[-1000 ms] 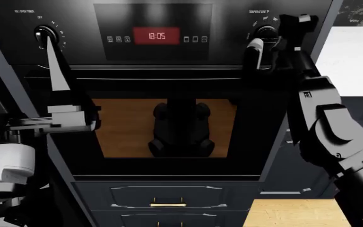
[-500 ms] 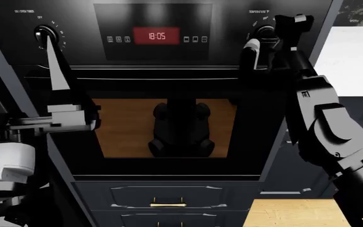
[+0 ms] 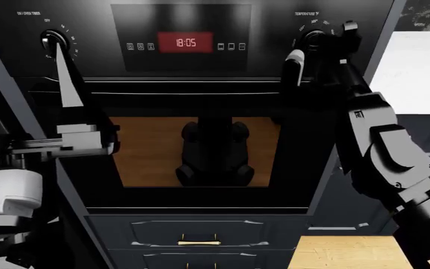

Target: Preheat the oven by turning the temperature knob.

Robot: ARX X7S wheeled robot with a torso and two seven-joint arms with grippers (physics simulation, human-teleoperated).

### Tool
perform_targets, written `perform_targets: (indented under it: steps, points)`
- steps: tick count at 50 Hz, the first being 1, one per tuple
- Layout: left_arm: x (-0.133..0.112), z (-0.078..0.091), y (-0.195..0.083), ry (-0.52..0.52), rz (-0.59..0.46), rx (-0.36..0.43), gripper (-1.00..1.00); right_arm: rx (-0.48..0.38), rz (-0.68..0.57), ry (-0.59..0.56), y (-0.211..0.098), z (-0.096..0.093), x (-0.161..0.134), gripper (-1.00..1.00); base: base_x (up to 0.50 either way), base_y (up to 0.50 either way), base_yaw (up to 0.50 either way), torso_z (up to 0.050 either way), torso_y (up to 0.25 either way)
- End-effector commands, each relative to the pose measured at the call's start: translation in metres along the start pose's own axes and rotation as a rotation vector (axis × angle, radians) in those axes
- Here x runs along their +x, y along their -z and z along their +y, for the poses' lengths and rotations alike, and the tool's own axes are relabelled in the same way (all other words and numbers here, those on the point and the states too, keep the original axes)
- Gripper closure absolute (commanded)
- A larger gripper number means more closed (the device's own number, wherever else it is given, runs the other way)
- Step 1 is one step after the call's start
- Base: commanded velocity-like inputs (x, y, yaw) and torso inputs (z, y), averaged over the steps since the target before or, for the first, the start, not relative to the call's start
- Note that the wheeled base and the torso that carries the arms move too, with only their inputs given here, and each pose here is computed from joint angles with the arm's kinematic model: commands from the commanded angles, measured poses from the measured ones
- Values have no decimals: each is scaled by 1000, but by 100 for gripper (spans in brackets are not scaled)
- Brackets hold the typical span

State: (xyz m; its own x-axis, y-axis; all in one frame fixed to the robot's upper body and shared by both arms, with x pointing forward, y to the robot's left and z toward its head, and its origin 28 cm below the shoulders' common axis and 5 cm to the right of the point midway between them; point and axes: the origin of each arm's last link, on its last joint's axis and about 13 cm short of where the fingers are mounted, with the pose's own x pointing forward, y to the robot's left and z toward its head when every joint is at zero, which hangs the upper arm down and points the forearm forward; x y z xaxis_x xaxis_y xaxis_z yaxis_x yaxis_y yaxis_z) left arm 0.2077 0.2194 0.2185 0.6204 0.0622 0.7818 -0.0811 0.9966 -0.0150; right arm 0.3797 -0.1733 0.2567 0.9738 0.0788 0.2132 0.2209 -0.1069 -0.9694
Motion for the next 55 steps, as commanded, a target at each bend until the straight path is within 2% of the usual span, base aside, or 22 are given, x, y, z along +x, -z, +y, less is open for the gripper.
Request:
perform_targets:
  steps: [1,44,48,55]
  points:
    - [0,0,0,0,-1,0,-100,-6,-12,28,-1,-4,0,100,0,0,0,0,0]
    - [1,1,1,-4,5,5,-100,-6,-40,16,-4,-2,8,100,2,0,2,0,0]
    - [1,1,1,-4,4,4,-100,9,-39,13,-4,0,8,100,8,1,5,0,0]
    - [0,1,0,-3,5,3,-100,103,-33,6,-4,0,4,100,2,0,3,0,0]
